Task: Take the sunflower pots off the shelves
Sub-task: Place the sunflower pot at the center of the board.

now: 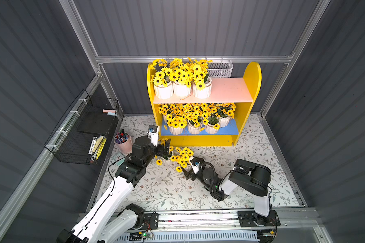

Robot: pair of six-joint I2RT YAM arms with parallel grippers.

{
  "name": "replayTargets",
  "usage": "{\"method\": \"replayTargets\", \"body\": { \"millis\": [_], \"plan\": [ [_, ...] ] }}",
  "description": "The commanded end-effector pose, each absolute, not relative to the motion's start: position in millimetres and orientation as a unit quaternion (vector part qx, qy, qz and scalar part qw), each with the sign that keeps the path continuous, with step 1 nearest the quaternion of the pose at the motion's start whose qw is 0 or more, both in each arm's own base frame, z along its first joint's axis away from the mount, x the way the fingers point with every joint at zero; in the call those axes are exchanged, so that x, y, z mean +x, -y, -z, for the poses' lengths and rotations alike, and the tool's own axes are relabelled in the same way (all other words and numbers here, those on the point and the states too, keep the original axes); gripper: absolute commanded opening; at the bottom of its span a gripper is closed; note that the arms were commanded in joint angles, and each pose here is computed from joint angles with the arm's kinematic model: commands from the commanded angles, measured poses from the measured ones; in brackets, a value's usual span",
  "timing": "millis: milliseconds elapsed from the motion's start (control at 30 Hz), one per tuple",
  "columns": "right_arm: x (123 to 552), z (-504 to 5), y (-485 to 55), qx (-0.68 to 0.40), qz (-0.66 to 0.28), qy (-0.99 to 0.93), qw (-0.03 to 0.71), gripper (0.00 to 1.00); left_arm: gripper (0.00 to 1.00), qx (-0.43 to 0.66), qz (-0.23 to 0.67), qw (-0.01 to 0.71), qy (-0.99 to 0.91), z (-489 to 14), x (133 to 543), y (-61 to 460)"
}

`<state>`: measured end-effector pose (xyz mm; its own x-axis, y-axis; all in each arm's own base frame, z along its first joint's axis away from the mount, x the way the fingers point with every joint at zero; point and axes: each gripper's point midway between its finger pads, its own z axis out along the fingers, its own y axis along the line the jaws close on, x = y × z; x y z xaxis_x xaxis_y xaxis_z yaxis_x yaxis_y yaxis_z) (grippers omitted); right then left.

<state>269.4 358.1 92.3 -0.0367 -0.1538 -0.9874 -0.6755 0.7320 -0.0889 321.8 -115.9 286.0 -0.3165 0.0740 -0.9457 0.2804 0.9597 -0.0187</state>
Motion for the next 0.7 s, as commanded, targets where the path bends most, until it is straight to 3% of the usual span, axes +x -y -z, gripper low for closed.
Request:
{"method": "replayTargets", "body": {
  "millis": [0, 300, 667],
  "plan": [
    [263, -109, -361, -0.309, -0.221, -0.668, 0.64, 0.99, 0.99, 0.118, 0.097, 0.584, -0.797, -292, 318, 119],
    [250, -86, -331, -0.29, -0.219, -0.705, 0.608, 0.99, 0.99, 0.121, 0.106, 0.582, -0.797, -292, 317, 121],
    [301, -71, -330, -0.256, -0.2, -0.728, 0.604, 0.95, 1.0, 0.126, 0.11, 0.582, -0.796, -292, 316, 124]
  ]
}}
